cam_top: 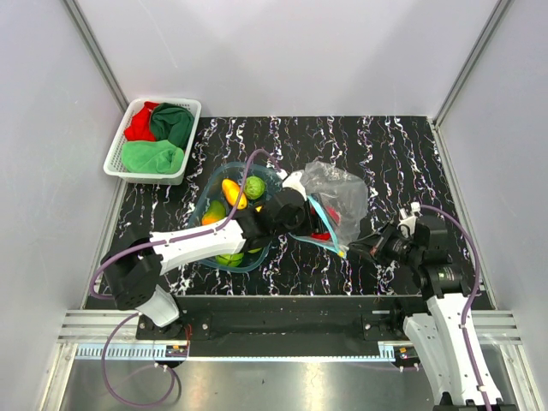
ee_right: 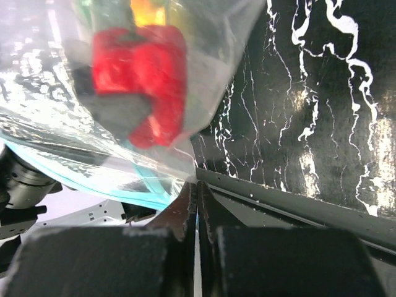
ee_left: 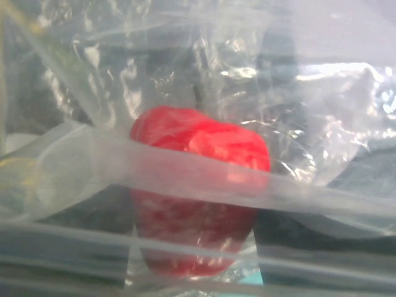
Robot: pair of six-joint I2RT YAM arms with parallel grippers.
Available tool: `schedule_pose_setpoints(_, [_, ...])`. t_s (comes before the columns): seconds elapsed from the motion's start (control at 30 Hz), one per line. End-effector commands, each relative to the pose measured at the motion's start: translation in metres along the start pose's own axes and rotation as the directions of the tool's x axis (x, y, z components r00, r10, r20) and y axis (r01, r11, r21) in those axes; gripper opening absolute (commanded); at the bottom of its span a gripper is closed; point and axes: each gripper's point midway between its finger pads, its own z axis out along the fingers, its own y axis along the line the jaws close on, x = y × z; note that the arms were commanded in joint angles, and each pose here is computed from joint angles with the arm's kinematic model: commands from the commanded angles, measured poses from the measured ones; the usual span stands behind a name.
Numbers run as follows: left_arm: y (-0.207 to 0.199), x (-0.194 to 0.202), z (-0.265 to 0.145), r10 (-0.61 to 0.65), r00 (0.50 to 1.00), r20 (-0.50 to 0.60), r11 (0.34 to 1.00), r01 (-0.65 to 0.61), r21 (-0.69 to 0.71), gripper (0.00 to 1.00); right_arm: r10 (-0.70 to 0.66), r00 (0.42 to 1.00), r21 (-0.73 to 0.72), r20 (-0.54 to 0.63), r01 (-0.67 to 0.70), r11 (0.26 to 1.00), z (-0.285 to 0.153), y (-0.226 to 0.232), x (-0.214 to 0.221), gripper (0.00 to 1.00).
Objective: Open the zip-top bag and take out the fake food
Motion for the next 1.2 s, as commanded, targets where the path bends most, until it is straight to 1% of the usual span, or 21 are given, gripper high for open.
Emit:
schedule_pose_setpoints(0.0, [-0.059,-0.091,-0.024,-0.089,0.95,0.3,0.983,0.036,0.18,0.0,0.016,0.999,0.141,0.038,-0.021,0.99,-0.002,-0.034,0.002,0.0])
schedule_pose_setpoints(0.1, [-0.059,-0.085,-0.02,-0.089,0.959,0.267,0.986,0.047,0.162,0.0,-0.029,0.997,0.198,0.077,0.013,0.98,-0.006,-0.037,-0.009,0.0])
schedule_pose_setpoints(0.2, [-0.051,-0.088,-0.024,-0.158,0.944,0.289,0.979,0.112,0.17,0.0,-0.049,0.994,0.253,0.096,0.023,0.967,-0.006,-0.045,-0.017,0.0])
schedule_pose_setpoints(0.27, [-0.054,-0.098,-0.03,-0.176,0.928,0.33,0.976,0.119,0.185,0.0,-0.047,0.995,0.257,0.084,0.024,0.966,-0.004,-0.044,-0.019,0.0])
schedule_pose_setpoints(0.33, [-0.059,-0.103,-0.03,-0.171,0.925,0.339,0.975,0.11,0.193,0.0,-0.036,0.998,0.209,0.046,0.026,0.978,-0.003,-0.033,-0.014,0.0])
schedule_pose_setpoints(0.37, [-0.054,-0.101,-0.027,-0.159,0.928,0.336,0.981,0.11,0.16,0.0,-0.037,0.999,0.174,0.023,0.033,0.984,-0.004,-0.024,-0.01,0.0])
schedule_pose_setpoints(0.4, [-0.053,-0.101,-0.025,-0.158,0.929,0.334,0.982,0.112,0.151,0.0,-0.042,0.999,0.148,0.018,0.039,0.988,-0.006,-0.017,-0.009,0.05])
schedule_pose_setpoints(0.43, [-0.053,-0.1,-0.021,-0.161,0.931,0.328,0.982,0.118,0.147,0.0,-0.065,0.997,0.1,0.033,0.061,0.993,-0.013,-0.002,-0.009,0.13])
schedule_pose_setpoints(0.5, [-0.05,-0.096,-0.015,-0.178,0.934,0.31,0.98,0.141,0.138,0.0,-0.081,0.997,0.014,0.018,0.081,0.997,-0.02,0.018,-0.003,0.34])
schedule_pose_setpoints(0.53, [-0.049,-0.094,-0.009,-0.178,0.937,0.301,0.981,0.145,0.13,0.0,-0.079,0.996,-0.034,0.028,0.08,0.996,-0.025,0.028,-0.001,0.41])
schedule_pose_setpoints(0.57, [-0.05,-0.092,-0.006,-0.182,0.941,0.285,0.98,0.149,0.134,0.0,-0.074,0.997,-0.089,-0.007,0.073,0.993,-0.028,0.037,0.007,0.47])
schedule_pose_setpoints(0.6, [-0.051,-0.089,-0.003,-0.185,0.944,0.275,0.979,0.151,0.137,0.0,-0.066,0.997,-0.13,-0.028,0.062,0.99,-0.029,0.043,0.012,0.58])
schedule_pose_setpoints(0.63, [-0.051,-0.084,0.003,-0.185,0.949,0.254,0.978,0.153,0.141,0.0,-0.048,0.998,-0.184,-0.036,0.041,0.982,-0.027,0.05,0.013,0.62])
schedule_pose_setpoints(0.67, [-0.055,-0.085,0.004,-0.195,0.949,0.249,0.975,0.16,0.156,0.0,-0.043,0.996,-0.224,-0.074,0.026,0.974,-0.029,0.055,0.019,0.65])
schedule_pose_setpoints(0.73, [-0.055,-0.081,0.009,-0.198,0.953,0.229,0.974,0.164,0.156,0.0,-0.033,0.996,-0.277,-0.088,0.007,0.961,-0.028,0.061,0.02,0.74])
schedule_pose_setpoints(0.77, [-0.059,-0.082,0.009,-0.201,0.953,0.228,0.972,0.166,0.165,0.0,-0.036,0.993,-0.301,-0.111,0.001,0.954,-0.029,0.064,0.023,0.76])
schedule_pose_setpoints(0.87, [-0.061,-0.077,0.014,-0.196,0.957,0.216,0.973,0.163,0.164,0.0,-0.061,0.989,-0.328,-0.138,0.013,0.944,-0.03,0.071,0.024,0.79])
schedule_pose_setpoints(1.0, [-0.067,-0.072,0.02,-0.208,0.957,0.203,0.97,0.174,0.171,0.0,-0.074,0.99,-0.335,-0.118,0.03,0.942,-0.03,0.073,0.02,0.79])
schedule_pose_setpoints(1.03, [-0.069,-0.071,0.021,-0.207,0.957,0.203,0.969,0.172,0.175,0.0,-0.052,0.99,-0.325,-0.133,0.006,0.946,-0.026,0.07,0.02,0.78])
schedule_pose_setpoints(1.17, [-0.077,-0.064,0.025,-0.202,0.961,0.189,0.969,0.168,0.179,0.0,-0.034,0.982,-0.334,-0.184,-0.03,0.942,-0.019,0.067,0.021,0.66])
